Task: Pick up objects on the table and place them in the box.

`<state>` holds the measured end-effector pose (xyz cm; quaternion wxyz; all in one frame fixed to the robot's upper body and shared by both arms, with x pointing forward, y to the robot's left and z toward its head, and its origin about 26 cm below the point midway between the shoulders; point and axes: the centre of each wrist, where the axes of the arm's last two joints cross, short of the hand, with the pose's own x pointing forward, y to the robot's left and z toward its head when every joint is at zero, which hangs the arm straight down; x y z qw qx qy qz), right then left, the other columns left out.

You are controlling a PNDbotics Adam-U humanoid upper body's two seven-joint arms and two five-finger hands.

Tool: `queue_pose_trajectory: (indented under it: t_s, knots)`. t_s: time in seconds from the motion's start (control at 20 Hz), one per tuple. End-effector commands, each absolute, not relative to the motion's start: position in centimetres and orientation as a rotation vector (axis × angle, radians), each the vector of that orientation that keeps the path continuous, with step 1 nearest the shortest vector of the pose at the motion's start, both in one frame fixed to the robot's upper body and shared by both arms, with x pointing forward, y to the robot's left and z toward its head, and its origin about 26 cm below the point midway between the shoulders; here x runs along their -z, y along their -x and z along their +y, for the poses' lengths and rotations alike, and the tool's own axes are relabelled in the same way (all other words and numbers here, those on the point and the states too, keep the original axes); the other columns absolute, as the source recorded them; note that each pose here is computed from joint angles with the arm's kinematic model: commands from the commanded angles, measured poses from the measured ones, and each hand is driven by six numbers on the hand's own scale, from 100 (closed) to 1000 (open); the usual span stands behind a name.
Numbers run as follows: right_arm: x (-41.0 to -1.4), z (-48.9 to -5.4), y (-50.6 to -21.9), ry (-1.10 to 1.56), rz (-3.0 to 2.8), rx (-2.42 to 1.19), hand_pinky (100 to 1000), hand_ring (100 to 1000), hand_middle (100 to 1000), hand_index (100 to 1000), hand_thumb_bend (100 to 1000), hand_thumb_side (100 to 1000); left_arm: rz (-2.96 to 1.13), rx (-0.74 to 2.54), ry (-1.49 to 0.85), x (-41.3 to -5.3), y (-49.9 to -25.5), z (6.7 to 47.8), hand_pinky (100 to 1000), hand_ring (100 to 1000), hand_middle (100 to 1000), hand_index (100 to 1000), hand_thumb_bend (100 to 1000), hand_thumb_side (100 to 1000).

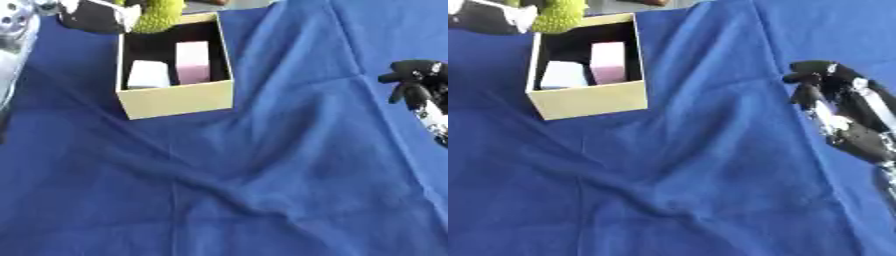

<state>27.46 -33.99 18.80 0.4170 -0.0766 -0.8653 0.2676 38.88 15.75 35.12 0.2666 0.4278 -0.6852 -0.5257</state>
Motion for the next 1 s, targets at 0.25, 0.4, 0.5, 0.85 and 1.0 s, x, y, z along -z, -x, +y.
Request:
queue_pose_trajectory:
  t_s: [0.25, 0.4, 0.5, 0.85, 1.0]
  knots:
    - [-19.7, -34.0, -27.4, 0.203, -2.187, -0.705, 1000, 812, 475, 818, 100, 523, -1.783, 1.439, -1.203, -33.2, -42.5, 15.2, 513, 486, 474, 580, 100, 118]
    - [-19.7, -34.0, -27.4, 0.201, -2.188, -0.706, 1000, 812, 476, 818, 100, 523, -1.751, 1.463, -1.201, -31.7, -43.9, 14.8, 522, 492, 479, 584, 100, 111]
    - [-19.8, -34.0, -27.4, 0.200, -2.189, -0.707, 1000, 812, 476, 819, 100, 523, -1.727, 1.490, -1.187, -30.8, -44.6, 14.7, 541, 503, 487, 595, 100, 100]
    - [-19.8, -34.0, -27.4, 0.195, -2.192, -0.709, 1000, 813, 476, 819, 100, 524, -1.564, 1.608, -1.170, -29.1, -46.0, 14.8, 825, 800, 775, 886, 225, 138]
    - [-19.8, -34.0, -27.4, 0.193, -2.190, -0.709, 1000, 813, 476, 819, 100, 523, -1.508, 1.614, -1.209, -29.2, -46.1, 15.0, 923, 898, 868, 964, 360, 316]
